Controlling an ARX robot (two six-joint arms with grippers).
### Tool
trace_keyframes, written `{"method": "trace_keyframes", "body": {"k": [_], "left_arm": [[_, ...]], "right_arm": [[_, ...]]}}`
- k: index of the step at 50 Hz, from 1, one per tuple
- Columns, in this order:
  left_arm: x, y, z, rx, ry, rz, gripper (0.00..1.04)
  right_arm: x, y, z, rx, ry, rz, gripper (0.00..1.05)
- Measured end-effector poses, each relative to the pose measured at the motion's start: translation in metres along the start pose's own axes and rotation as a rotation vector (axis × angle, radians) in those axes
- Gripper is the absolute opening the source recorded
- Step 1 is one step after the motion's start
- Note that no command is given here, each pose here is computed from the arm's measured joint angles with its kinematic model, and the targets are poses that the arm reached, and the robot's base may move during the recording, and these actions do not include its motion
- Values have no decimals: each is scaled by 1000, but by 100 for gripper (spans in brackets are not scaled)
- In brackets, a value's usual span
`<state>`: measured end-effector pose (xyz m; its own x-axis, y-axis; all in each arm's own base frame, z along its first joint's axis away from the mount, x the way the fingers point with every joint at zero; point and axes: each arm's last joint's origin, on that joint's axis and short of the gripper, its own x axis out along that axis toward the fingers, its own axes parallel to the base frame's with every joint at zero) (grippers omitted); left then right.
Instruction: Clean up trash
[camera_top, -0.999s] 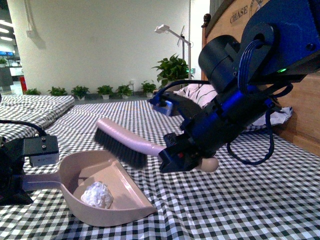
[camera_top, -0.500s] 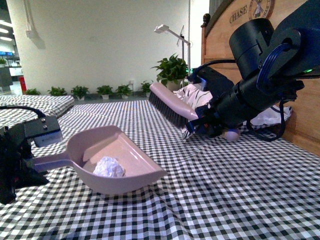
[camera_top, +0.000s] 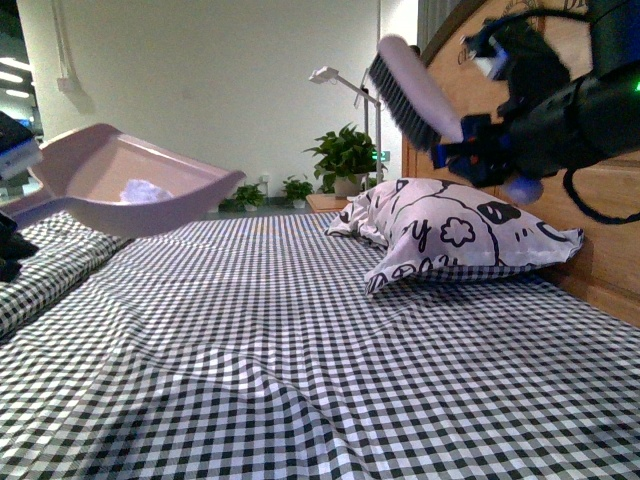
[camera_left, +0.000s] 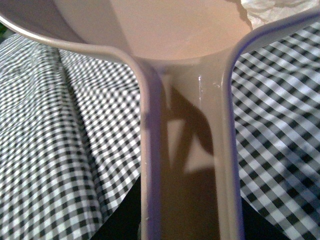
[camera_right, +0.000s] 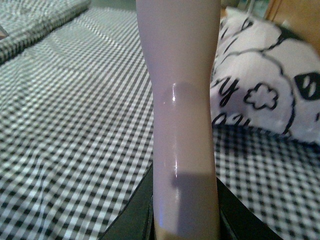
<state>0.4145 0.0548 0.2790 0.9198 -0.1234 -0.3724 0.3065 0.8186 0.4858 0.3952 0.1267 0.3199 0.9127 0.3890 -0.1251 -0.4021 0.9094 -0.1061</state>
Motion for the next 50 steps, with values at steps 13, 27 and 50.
{"method": "trace_keyframes", "body": {"k": [13, 27, 50], "left_arm": [[-53, -6, 20, -273, 24, 281, 23], [-127, -56, 26, -480, -128, 493, 23], [-180, -124, 10, -534, -173, 474, 23]], "right_arm": [[-63, 1, 4, -15, -208, -47, 19], [-136, 4, -2, 47, -329, -61, 19], [-191, 19, -39, 114, -387, -108, 19]]}}
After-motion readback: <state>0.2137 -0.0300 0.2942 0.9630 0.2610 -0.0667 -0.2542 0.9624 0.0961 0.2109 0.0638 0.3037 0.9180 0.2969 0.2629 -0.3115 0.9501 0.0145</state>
